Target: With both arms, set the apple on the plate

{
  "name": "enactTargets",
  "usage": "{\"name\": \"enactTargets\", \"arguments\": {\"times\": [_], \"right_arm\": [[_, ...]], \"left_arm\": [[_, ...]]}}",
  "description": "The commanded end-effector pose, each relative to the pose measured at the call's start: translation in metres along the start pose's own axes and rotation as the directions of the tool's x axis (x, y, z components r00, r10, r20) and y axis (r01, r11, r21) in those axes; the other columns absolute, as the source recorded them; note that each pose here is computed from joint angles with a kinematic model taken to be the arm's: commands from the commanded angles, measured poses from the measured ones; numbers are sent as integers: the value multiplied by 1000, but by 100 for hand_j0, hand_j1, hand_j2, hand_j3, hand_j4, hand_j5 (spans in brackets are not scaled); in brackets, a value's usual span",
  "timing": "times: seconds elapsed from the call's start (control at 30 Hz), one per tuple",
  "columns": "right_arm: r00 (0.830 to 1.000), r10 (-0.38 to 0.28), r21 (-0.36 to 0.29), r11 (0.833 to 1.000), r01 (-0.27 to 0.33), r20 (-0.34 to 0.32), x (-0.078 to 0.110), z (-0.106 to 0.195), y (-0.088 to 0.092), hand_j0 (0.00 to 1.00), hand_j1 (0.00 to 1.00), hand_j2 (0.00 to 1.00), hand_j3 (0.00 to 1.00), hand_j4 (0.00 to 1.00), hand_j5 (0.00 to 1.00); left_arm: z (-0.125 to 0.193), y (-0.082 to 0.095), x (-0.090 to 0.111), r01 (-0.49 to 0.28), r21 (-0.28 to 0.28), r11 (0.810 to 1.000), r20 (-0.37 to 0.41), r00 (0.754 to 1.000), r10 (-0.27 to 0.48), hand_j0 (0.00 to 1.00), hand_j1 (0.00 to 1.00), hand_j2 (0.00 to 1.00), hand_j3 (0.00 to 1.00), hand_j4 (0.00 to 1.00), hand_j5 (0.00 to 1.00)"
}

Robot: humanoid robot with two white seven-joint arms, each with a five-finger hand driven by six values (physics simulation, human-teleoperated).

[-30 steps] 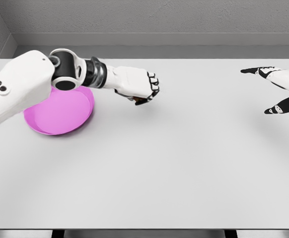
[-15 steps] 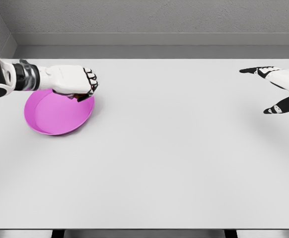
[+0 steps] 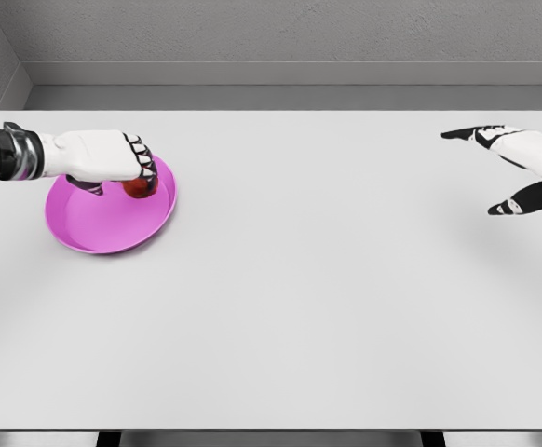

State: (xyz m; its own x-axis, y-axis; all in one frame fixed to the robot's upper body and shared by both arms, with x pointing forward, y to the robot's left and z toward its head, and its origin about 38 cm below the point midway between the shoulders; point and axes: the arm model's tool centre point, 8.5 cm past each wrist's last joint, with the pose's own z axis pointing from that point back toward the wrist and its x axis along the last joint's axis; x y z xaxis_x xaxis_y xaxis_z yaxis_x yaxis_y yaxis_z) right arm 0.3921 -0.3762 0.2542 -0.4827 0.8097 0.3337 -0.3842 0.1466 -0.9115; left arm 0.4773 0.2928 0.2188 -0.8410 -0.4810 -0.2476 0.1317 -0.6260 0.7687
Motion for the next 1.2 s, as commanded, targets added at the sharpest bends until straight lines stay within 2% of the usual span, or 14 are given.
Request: {"name": "enactTargets", "arguments": {"times": [0.0,0.07,0.13,0.2,0.23,0.27,0.37,0.4,0.5,0.57,0.6,1.17], "right_arm": [[1000,-3,-1,1000,3,0,0,0,0,100,100,100,100,100,100],[1000,-3,-1,1000,3,1,0,0,0,100,100,100,100,100,100],[1000,-3,-1,1000,3,0,0,0,0,100,100,100,100,100,100],[1000,-3,-1,1000,3,1,0,0,0,100,100,100,100,100,100],[1000,-3,-1,1000,3,1,0,0,0,100,100,100,100,100,100],[1000,-1,-1,1000,1,0,0,0,0,100,100,100,100,100,100],[1000,-2,-1,1000,2,-1,0,0,0,100,100,100,100,100,100],[1000,-3,-1,1000,3,1,0,0,0,100,100,100,100,100,100],[1000,-3,0,1000,3,1,0,0,0,100,100,100,100,100,100],[1000,-4,0,1000,4,0,0,0,0,100,100,100,100,100,100],[1000,-3,-1,1000,3,0,0,0,0,100,100,100,100,100,100],[1000,-6,0,1000,6,0,0,0,0,100,100,100,100,100,100]], "left_arm": [[1,-2,-2,-6,-2,1000,-7,1000,6,100,100,100,100,100,100],[2,-1,-2,-13,4,1000,-6,1000,13,100,100,100,100,100,100],[10,0,-4,-124,66,990,14,992,123,100,100,100,100,100,100],[20,-4,-7,-186,104,977,12,983,186,100,100,100,100,100,100],[27,-8,-8,-268,144,953,32,963,266,100,100,100,100,100,100],[39,-13,-12,-317,174,932,25,948,318,100,100,100,100,100,100],[67,-24,-23,-402,251,880,6,910,414,100,100,100,100,100,100],[73,-30,-24,-423,262,868,2,899,437,100,100,100,100,100,100],[83,-35,-27,-443,284,851,-9,886,464,100,100,100,100,100,100],[87,-44,-27,-447,276,851,-27,881,472,100,100,100,100,100,100],[90,-54,-28,-466,276,841,-40,868,495,100,100,100,100,100,100],[88,-57,-26,-472,274,838,-37,865,500,100,100,100,100,100,100]]}}
